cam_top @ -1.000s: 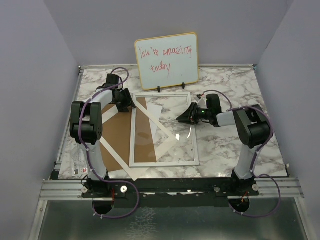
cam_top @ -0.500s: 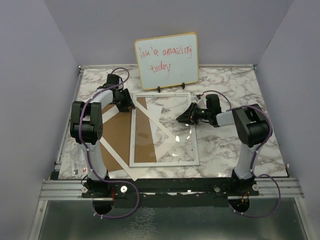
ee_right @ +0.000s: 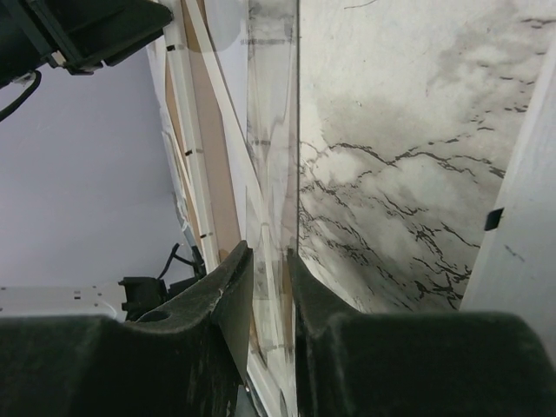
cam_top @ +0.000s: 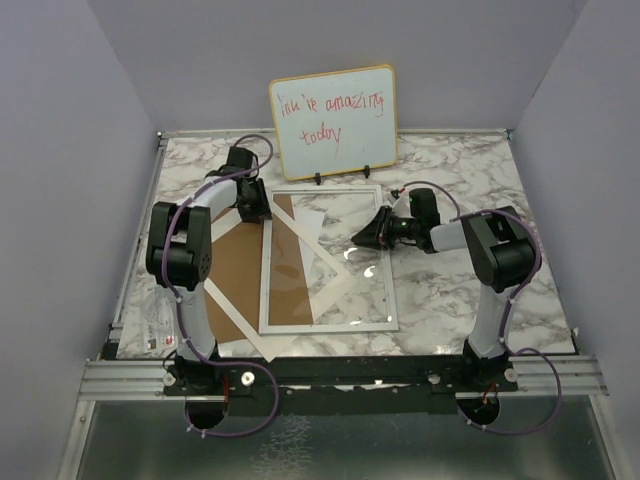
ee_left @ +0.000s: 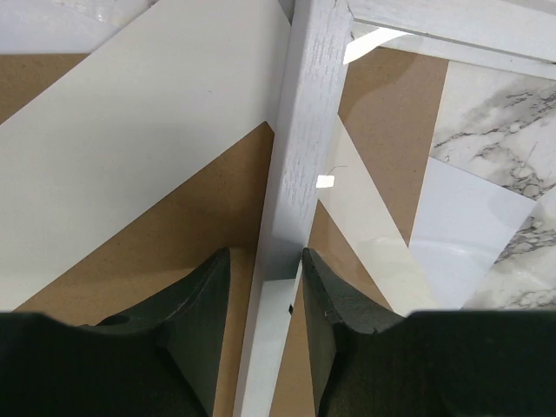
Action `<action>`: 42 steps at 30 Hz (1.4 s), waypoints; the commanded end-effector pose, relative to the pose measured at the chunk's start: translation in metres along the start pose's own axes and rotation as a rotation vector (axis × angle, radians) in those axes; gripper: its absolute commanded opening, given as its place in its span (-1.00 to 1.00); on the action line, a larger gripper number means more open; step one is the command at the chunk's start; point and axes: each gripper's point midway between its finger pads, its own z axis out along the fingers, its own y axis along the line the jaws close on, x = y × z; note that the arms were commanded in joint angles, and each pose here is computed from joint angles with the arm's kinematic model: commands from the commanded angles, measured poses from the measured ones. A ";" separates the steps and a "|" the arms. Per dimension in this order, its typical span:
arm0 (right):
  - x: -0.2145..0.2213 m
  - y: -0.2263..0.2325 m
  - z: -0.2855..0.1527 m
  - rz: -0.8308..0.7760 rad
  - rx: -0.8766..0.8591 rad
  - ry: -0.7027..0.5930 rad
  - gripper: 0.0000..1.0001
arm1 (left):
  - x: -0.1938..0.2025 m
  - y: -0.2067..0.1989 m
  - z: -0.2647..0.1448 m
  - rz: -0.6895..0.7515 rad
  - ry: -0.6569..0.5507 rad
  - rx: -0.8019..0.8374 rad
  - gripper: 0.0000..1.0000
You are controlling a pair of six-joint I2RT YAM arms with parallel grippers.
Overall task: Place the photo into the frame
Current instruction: Place the photo frame item in the photo frame.
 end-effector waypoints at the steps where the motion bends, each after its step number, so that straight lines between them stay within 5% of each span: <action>1: 0.002 -0.003 0.004 -0.009 0.012 0.019 -0.50 | 0.050 0.034 0.029 0.082 0.129 -0.227 -0.24; 26: 0.003 0.003 0.002 -0.034 -0.007 0.037 -0.30 | 0.045 0.020 0.024 0.111 0.121 -0.208 -0.45; 42: 0.006 0.004 0.000 -0.033 -0.013 0.040 -0.17 | 0.041 0.016 0.021 0.119 0.116 -0.189 -0.98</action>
